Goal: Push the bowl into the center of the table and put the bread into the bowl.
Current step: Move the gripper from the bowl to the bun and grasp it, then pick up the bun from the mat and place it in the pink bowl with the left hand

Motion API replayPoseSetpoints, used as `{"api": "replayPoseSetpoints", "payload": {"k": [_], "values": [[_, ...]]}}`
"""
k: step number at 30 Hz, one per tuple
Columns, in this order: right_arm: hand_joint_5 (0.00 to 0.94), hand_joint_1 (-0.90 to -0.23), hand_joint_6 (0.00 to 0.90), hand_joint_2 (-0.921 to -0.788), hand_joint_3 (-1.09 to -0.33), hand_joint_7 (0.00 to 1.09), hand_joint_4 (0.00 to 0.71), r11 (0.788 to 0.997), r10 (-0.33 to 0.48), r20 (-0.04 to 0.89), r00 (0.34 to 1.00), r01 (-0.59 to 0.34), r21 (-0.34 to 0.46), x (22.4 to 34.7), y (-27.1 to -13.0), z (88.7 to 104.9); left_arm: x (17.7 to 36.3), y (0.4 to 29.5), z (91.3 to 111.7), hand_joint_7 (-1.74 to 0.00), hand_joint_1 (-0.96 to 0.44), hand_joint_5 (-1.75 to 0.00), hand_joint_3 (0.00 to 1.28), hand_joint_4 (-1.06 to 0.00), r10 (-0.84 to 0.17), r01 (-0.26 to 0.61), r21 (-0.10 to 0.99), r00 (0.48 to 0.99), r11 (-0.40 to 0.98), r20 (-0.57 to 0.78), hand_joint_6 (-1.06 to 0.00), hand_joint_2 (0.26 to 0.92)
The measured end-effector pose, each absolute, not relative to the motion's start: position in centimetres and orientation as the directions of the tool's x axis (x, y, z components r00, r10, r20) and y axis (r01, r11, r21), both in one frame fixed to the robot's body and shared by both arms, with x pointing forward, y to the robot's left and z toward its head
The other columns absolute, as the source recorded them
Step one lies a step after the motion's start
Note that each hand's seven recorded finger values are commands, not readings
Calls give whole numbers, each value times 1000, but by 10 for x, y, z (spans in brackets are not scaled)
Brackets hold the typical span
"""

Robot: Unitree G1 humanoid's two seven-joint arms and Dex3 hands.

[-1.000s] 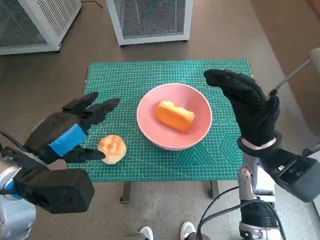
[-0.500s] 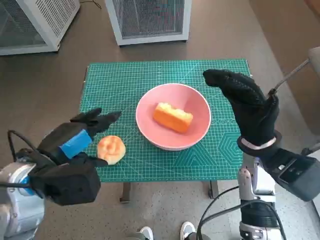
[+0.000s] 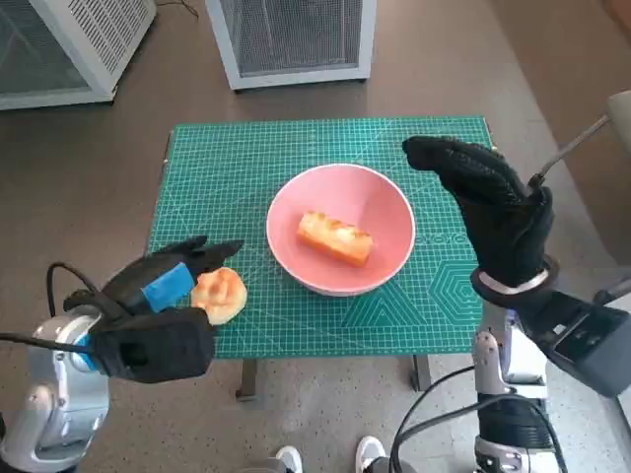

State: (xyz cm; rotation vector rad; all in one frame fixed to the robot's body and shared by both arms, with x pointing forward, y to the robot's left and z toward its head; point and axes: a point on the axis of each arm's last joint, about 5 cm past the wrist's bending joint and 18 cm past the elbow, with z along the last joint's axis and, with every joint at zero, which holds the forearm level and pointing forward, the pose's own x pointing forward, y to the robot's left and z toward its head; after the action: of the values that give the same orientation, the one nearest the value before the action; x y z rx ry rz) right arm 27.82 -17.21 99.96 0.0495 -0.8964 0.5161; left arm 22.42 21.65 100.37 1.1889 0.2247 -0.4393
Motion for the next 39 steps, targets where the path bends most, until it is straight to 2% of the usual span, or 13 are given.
{"api": "replayPoseSetpoints", "payload": {"k": [7,12,18,22,23,24,25,26,27,28,31,34,39], "values": [[7,-449,2,-921,-486,706,434,877,408,757,511,-449,-170,278,-173,1000,233,214,989,-12,-78,-6,3,-165,-170,483,824,876,297,-452,-304,747],[7,-451,4,-921,-483,705,435,877,408,754,514,-450,-168,277,-173,999,240,213,979,-21,-5,-15,5,-198,-132,503,815,864,288,-486,-336,751],[7,-451,6,-921,-483,702,436,878,407,753,517,-449,-167,277,-173,998,246,210,969,-34,91,-33,25,-274,-88,504,816,861,283,-501,-388,790],[6,-450,5,-921,-485,703,435,878,407,752,518,-449,-166,277,-173,998,249,207,962,-58,130,-40,54,-402,-66,485,835,872,258,-486,-505,825],[6,-450,4,-921,-486,703,435,878,407,752,518,-449,-166,277,-173,998,249,207,960,-84,132,-68,66,-494,-61,477,843,876,250,-478,-580,838],[6,-450,4,-921,-486,703,435,878,407,752,518,-449,-166,276,-173,998,250,207,958,-92,133,-70,72,-531,-60,469,849,881,242,-470,-607,842],[6,-449,4,-921,-486,703,435,878,407,752,518,-449,-166,276,-173,997,250,207,956,-128,131,-110,83,-654,-60,454,861,889,230,-454,-693,853],[6,-448,4,-921,-486,703,436,878,407,752,518,-449,-166,276,-173,997,250,207,955,-141,131,-124,88,-698,-63,441,870,896,220,-439,-723,857],[6,-447,5,-921,-486,703,436,878,407,752,518,-449,-166,276,-174,997,250,207,954,-521,84,-487,82,-708,-67,423,882,905,208,-419,-671,880],[6,-446,5,-921,-486,703,436,878,407,752,518,-449,-166,276,-173,997,250,208,952,-776,55,-733,89,-702,-73,407,892,913,198,-401,-627,894],[7,-444,6,-921,-485,702,437,878,407,752,518,-449,-166,276,-173,997,250,209,949,-1020,20,-1026,74,-712,-100,355,919,934,171,-342,-625,909],[7,-443,6,-921,-485,701,438,878,407,752,518,-449,-166,276,-173,997,249,210,947,-1092,8,-1117,66,-718,-124,319,935,945,154,-302,-641,910],[6,-440,5,-921,-488,701,437,878,408,752,518,-450,-166,276,-173,997,247,212,947,-1166,3,-1107,64,-726,-145,303,942,948,147,-282,-641,910]]}}
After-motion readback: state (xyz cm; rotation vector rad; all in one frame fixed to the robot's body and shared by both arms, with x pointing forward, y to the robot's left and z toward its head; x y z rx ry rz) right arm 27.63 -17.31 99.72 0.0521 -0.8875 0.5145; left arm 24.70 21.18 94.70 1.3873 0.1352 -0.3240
